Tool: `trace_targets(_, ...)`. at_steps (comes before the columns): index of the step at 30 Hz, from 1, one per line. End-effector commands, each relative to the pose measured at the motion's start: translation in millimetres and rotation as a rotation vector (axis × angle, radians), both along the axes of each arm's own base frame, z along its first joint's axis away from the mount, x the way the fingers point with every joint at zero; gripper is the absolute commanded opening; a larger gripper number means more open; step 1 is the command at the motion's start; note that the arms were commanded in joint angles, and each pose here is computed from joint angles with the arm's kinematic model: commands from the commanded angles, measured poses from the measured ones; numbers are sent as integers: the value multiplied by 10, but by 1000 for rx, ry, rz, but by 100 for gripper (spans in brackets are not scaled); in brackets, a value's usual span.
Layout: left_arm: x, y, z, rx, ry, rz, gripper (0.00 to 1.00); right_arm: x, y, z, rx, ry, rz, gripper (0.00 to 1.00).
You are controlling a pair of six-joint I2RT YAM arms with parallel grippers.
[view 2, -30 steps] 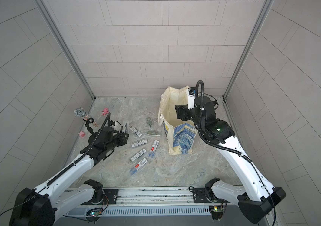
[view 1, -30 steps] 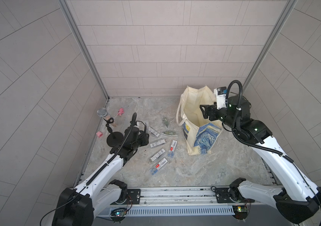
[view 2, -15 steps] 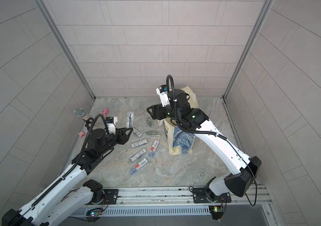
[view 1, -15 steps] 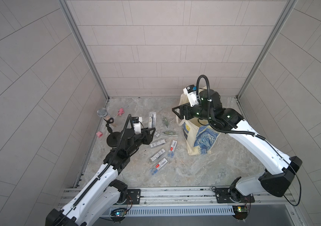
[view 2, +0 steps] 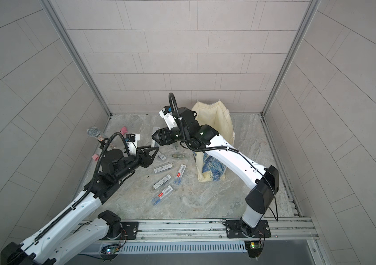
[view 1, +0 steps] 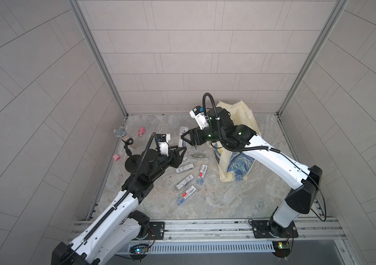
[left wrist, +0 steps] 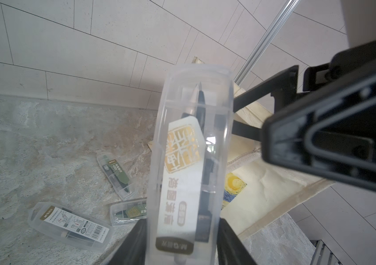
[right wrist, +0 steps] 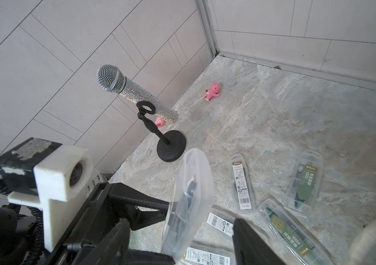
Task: Put the compass set into the canvas bag
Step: Place the compass set in the canvas bag.
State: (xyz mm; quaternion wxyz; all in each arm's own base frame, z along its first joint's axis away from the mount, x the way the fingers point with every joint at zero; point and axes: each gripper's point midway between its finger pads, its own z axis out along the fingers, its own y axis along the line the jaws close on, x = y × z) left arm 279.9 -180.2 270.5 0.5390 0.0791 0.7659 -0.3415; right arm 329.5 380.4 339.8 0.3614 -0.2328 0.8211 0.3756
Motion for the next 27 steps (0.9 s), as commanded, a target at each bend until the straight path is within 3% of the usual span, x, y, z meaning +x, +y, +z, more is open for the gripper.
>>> trace_targets(1, -11, -39, 260, -22, -81, -17, 0, -8, 104, 91, 41, 6, 15, 67)
trace_targets(8, -28, -37, 265, -19, -90, -16, 0, 26, 207, -95, 20, 37, 16, 52)
trace_targets(13, -21, -48, 229, -15, -84, -18, 0, 48, 203, -145, -3, 31, 6, 29)
trace_targets(17, 14, -25, 180, -17, -70, 7, 3, 43, 180, -88, -9, 7, 0, 3)
trace_targets(18, 21, -17, 172, -20, -68, 13, 15, 46, 158, -72, -15, -2, -6, 0)
trace_targets(19, 20, -17, 168, -22, -70, 13, 40, 52, 120, -66, -32, -14, -16, 0)
trace_targets(20, 12, -20, 173, -28, -77, 9, 55, 68, 63, -33, -50, -34, -33, 0)
trace_targets(23, -47, -10, 150, -24, -65, -1, 68, 87, -116, 115, -71, -78, -65, 0)
trace_targets(27, -133, -30, 17, 21, -1, -39, 77, 219, -543, 361, -100, -138, -155, 0)
